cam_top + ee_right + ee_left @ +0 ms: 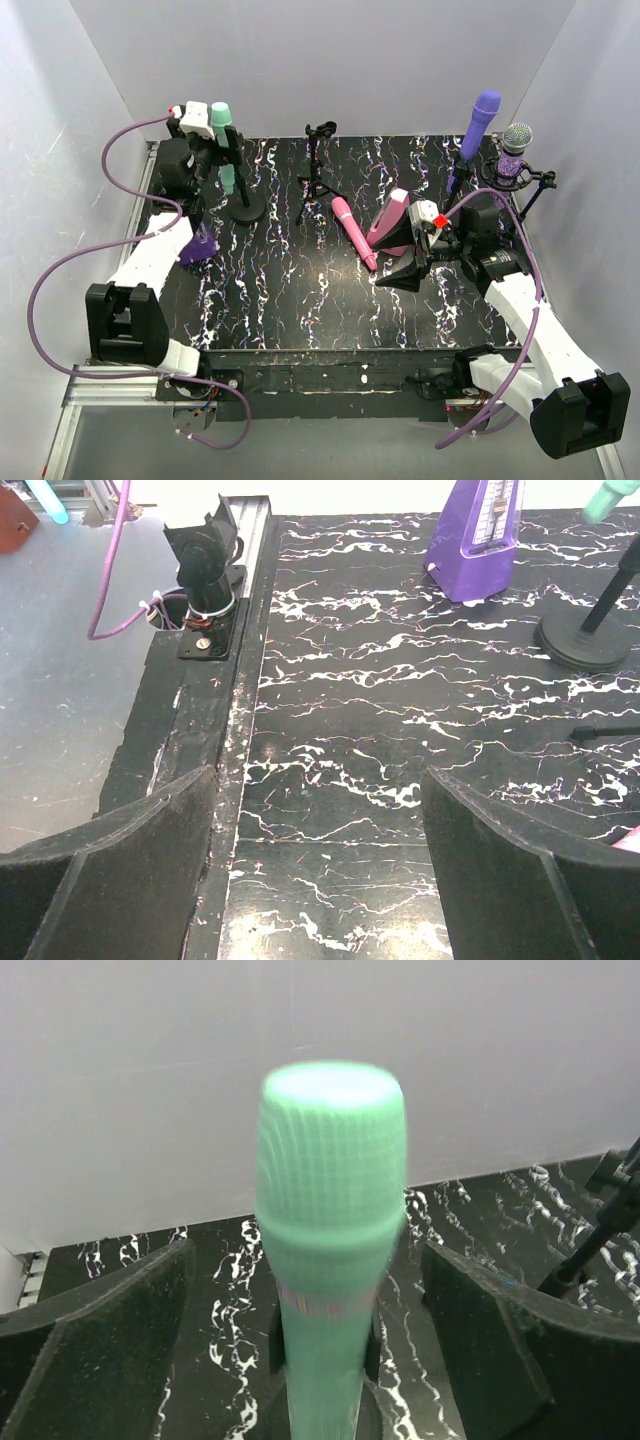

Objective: Attach the microphones to the stand

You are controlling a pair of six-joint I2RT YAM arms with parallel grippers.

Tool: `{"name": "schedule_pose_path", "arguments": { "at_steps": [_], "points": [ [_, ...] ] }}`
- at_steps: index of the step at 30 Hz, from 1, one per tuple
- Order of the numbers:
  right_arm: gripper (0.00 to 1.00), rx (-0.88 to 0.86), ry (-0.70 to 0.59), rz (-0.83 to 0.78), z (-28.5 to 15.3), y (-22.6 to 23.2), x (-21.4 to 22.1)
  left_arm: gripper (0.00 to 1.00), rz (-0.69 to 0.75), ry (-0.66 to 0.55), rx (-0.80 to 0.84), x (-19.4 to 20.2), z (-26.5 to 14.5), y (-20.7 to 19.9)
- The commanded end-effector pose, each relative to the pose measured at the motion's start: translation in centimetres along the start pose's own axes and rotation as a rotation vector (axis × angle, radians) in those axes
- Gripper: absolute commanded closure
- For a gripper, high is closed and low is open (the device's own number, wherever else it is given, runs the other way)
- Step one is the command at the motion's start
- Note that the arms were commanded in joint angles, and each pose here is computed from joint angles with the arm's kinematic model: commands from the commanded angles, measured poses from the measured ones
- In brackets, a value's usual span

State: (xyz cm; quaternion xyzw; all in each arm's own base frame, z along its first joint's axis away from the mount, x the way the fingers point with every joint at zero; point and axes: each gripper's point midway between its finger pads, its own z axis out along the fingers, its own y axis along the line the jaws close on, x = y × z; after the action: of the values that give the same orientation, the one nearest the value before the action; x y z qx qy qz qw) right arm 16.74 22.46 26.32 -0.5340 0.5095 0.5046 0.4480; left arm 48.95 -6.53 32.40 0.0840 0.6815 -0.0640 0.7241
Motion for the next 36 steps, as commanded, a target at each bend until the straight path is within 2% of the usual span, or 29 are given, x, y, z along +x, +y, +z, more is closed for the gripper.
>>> {"name": "schedule_pose_path", "arguments": {
  "at_steps": [1,4,6,9,15,20,22,26,32,36],
  "points": [
    [0.11,0.015,-0.002,-0.022,-0.3,-0.3,-0.2,0.02,-0.005,-0.076,-0.086,-4.4,-2.4,1.5],
    [0.11,0.030,0.002,-0.023,-0.4,-0.5,-0.2,0.02,-0.014,-0.079,-0.112,-5.8,-4.2,1.7],
    [0.11,0.042,0.008,-0.028,-0.5,-0.6,-0.1,0.02,-0.082,-0.068,-0.157,-6.6,-6.1,2.1],
    [0.09,0.061,0.019,-0.025,-0.6,-0.8,0.1,0.02,-0.164,-0.050,-0.122,-7.8,-9.0,0.8],
    [0.05,0.109,0.056,0.046,-1.0,-1.0,1.1,0.02,-0.404,0.021,0.077,-7.4,-12.9,-4.4],
    [0.02,0.115,0.118,0.037,-1.5,0.2,2.5,0.02,-0.523,0.170,0.237,-5.7,-13.8,-8.7],
    [0.02,0.129,0.148,0.035,-2.0,0.6,3.1,0.02,-0.503,0.234,0.263,-5.1,-14.0,-10.1],
    [0.02,0.164,0.185,0.044,-2.8,1.2,4.4,0.02,-0.313,0.321,0.343,-4.2,-15.5,-15.6],
    [0.02,0.260,0.163,0.060,-4.3,0.6,6.4,0.02,-0.197,0.436,0.388,0.6,-15.2,-20.2],
    [0.02,0.299,0.174,0.063,-5.0,0.2,7.1,0.02,-0.168,0.379,0.370,3.4,-12.7,-21.0]
  ]
}}
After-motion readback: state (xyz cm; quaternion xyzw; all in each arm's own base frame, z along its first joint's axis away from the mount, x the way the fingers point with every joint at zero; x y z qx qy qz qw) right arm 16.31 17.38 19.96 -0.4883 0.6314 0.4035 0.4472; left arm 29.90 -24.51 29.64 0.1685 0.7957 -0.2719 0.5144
